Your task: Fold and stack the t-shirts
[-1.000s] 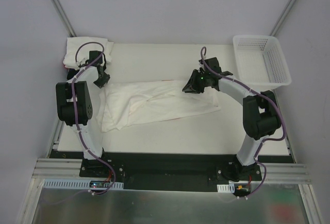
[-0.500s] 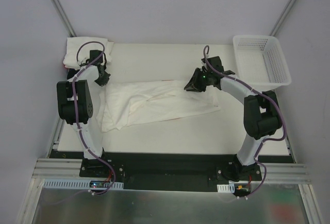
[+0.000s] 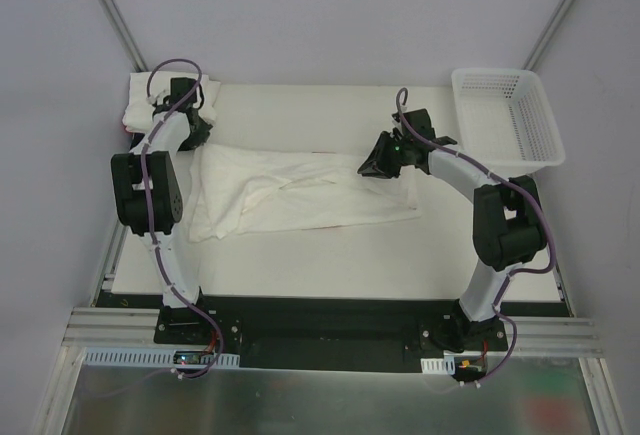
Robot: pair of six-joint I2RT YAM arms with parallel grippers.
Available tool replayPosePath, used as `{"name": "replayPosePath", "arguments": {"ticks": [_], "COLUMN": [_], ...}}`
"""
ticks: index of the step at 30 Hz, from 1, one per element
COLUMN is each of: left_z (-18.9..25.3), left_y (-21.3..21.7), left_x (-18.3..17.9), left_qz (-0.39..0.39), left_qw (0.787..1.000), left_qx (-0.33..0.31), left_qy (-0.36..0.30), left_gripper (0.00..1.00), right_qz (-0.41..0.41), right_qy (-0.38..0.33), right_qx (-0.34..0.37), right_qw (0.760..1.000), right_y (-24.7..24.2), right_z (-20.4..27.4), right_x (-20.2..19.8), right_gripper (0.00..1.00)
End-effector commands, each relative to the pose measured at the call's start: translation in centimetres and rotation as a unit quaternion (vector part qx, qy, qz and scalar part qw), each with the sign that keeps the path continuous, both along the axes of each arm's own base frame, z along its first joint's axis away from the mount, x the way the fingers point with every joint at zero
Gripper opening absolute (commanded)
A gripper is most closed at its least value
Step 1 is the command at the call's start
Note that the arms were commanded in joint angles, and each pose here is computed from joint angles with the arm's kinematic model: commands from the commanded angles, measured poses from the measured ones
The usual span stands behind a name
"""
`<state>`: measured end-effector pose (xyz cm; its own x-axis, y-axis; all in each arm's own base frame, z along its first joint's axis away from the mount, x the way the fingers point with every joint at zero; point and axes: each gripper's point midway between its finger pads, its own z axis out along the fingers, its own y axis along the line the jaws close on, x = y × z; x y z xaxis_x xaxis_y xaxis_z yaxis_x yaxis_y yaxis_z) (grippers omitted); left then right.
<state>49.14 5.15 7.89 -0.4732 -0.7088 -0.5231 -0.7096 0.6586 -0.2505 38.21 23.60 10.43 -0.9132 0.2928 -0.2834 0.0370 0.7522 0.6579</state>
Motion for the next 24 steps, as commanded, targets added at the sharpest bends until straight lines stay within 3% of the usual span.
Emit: {"name": "replayPosePath", "arguments": {"ticks": [1,17,18,19,22,24], "left_z": [2.2,2.5,2.5,3.1,3.3,4.0], "left_y": [0.4,0.2,0.0,0.0,-0.8,-1.0], "left_x": [2.1,8.1,8.6,9.3,10.2,10.6], "left_qz": [-0.018,-0.065,-0.073,-0.086,-0.112,-0.131], "left_qw": [1.0,0.996,0.996,0.994,0.991,0.988], "left_qx": [0.008,0.009,0.01,0.01,-0.001,0.004], "left_qy": [-0.022,-0.055,-0.057,-0.067,-0.076,-0.084], "left_gripper": [0.0,0.0,0.03,0.18,0.47,0.56], "right_qz": [-0.001,-0.004,-0.002,0.002,0.011,0.021], "right_qy": [-0.028,-0.037,-0.036,-0.038,-0.039,-0.044], "right_qx": [0.017,0.008,0.007,0.007,0.004,0.005], "right_qw": [0.999,0.999,0.999,0.999,0.999,0.999], "right_y": [0.1,0.0,0.1,0.4,1.0,1.3], "right_z": [2.5,3.4,3.3,3.3,3.3,3.5], "right_x": [0.8,0.8,0.8,0.8,0.8,0.7], "right_gripper": [0.22,0.23,0.23,0.24,0.24,0.24]}}
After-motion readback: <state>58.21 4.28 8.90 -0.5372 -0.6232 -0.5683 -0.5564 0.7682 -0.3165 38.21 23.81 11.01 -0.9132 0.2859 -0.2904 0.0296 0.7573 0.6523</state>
